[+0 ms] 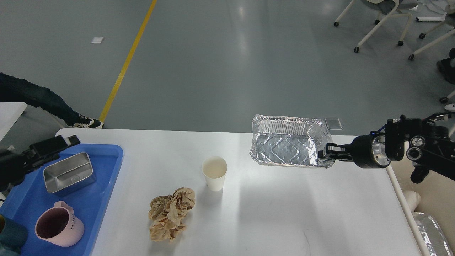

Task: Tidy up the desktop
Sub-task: 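Move the left gripper to the white paper cup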

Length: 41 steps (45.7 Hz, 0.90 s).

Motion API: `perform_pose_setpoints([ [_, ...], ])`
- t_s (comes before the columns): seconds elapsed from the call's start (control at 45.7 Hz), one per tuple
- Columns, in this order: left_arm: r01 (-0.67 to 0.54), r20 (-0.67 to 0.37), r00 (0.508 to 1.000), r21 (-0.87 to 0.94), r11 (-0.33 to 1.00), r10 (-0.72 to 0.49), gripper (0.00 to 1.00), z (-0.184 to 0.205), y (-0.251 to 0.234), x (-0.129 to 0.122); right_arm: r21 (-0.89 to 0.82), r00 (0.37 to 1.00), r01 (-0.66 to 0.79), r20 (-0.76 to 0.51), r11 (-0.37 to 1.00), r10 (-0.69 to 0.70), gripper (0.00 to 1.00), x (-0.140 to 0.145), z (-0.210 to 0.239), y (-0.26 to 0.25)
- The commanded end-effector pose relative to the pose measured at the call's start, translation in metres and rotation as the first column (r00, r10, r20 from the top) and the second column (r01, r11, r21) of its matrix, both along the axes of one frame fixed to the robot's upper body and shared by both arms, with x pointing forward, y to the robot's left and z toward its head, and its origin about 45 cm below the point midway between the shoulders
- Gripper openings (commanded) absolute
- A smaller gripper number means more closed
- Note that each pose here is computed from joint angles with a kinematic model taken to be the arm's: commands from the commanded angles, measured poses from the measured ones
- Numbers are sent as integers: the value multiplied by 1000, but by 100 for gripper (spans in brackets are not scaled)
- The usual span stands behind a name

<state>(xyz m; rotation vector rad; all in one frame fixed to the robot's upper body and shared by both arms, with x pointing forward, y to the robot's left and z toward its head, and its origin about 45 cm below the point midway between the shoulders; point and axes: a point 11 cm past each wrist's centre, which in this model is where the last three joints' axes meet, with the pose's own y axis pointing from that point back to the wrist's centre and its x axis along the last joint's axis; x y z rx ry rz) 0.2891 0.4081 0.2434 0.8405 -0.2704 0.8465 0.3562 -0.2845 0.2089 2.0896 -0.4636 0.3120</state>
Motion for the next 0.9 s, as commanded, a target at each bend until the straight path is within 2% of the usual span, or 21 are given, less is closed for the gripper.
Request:
perform_pose_setpoints([
  [0.0,129,26,991,24,991,-130,97,-9,-32,40,1,1000,-2,0,1000,2,0,0,0,1],
  [0.175,318,10,948,59,946,-319,97,-38,-101,63,1,1000,2,0,1000,-2,0,0,0,-1],
  [0.328,395,-70,919,162,904,-389,97,-80,-142,66,2,1000,0,0,1000,0,0,0,0,0],
  [0.482,422,-97,906,159,893,-411,94,-103,-168,69,3,1000,-2,-2,1000,2,0,-1,-1,1],
  [0.788,438,-62,899,124,890,-434,88,-109,-203,74,7,1000,-5,-7,1000,5,0,-2,-2,3],
  [0.876,456,-61,890,107,884,-452,83,-115,-221,71,11,1000,-7,-8,1000,7,0,-2,-3,4],
])
